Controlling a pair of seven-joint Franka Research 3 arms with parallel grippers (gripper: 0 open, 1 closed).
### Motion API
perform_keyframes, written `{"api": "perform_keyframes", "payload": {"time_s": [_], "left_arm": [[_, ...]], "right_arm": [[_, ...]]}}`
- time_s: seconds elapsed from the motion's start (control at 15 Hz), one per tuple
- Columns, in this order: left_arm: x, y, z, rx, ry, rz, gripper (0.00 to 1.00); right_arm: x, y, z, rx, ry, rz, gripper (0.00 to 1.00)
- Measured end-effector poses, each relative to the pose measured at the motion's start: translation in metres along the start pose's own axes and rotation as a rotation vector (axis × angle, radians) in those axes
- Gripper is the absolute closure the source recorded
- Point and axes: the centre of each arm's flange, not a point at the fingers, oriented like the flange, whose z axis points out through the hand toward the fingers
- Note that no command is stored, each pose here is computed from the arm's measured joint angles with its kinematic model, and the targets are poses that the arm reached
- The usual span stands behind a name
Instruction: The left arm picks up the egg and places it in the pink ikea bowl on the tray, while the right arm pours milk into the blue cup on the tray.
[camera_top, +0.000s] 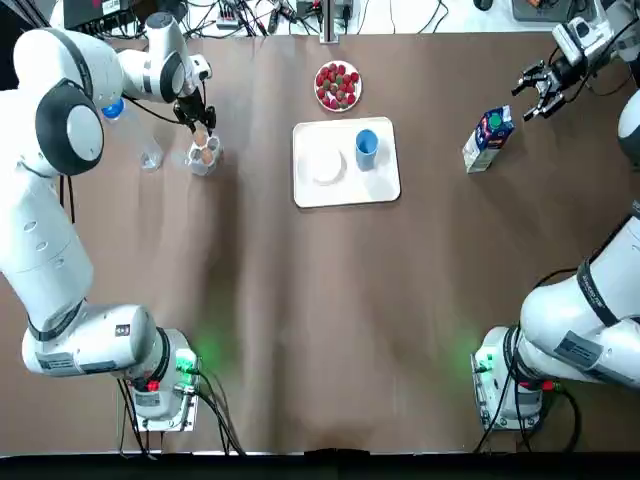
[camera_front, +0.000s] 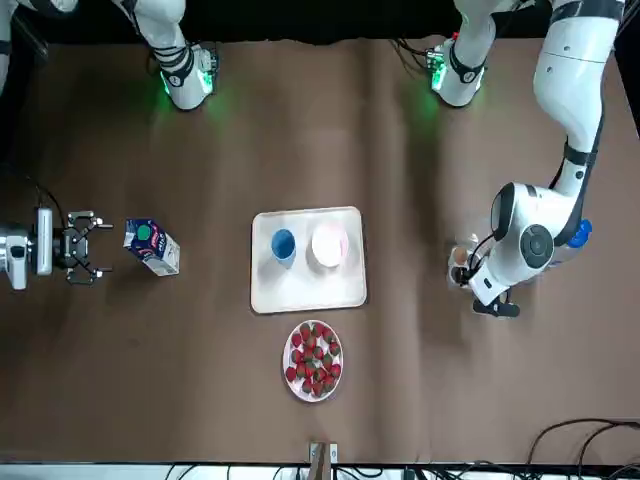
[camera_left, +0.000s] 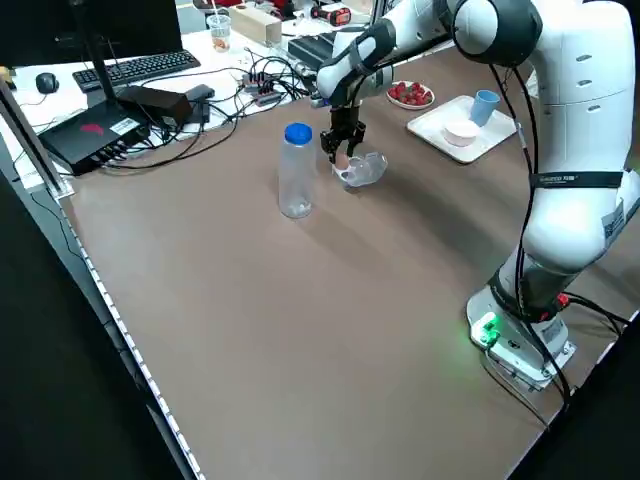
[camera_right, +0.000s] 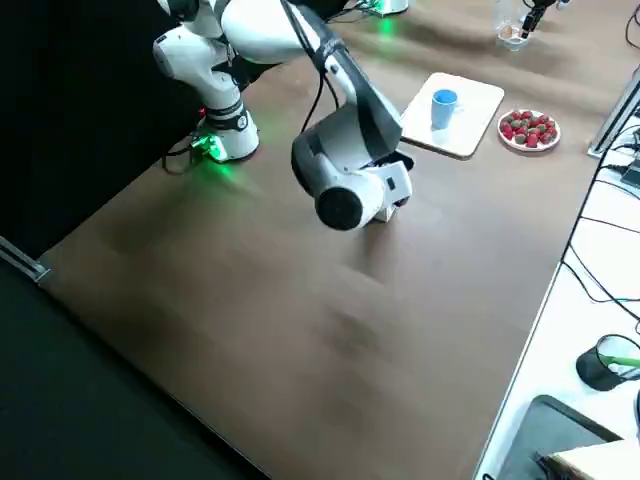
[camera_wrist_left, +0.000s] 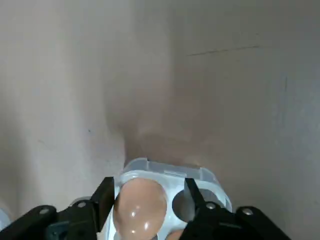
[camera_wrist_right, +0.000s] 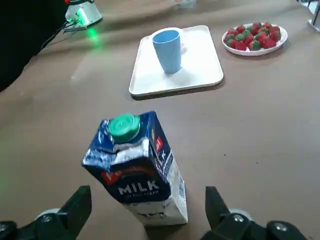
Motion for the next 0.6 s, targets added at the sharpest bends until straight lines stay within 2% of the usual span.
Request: {"api": "perform_keyframes", "payload": {"time_s": [0.33, 0.6], "left_arm": [[0.0, 0.0, -0.001, 0.001, 0.0, 0.0, 0.4], [-0.003, 0.0, 0.0, 0.003, -0.025, 0.001, 0.4]], "right_arm": [[-0.032, 0.001, 0.013, -0.029, 0.074, -0.128, 0.0], [-0.073, -0.003, 0.027, -0.054, 0.141, -0.145, 0.0]]}}
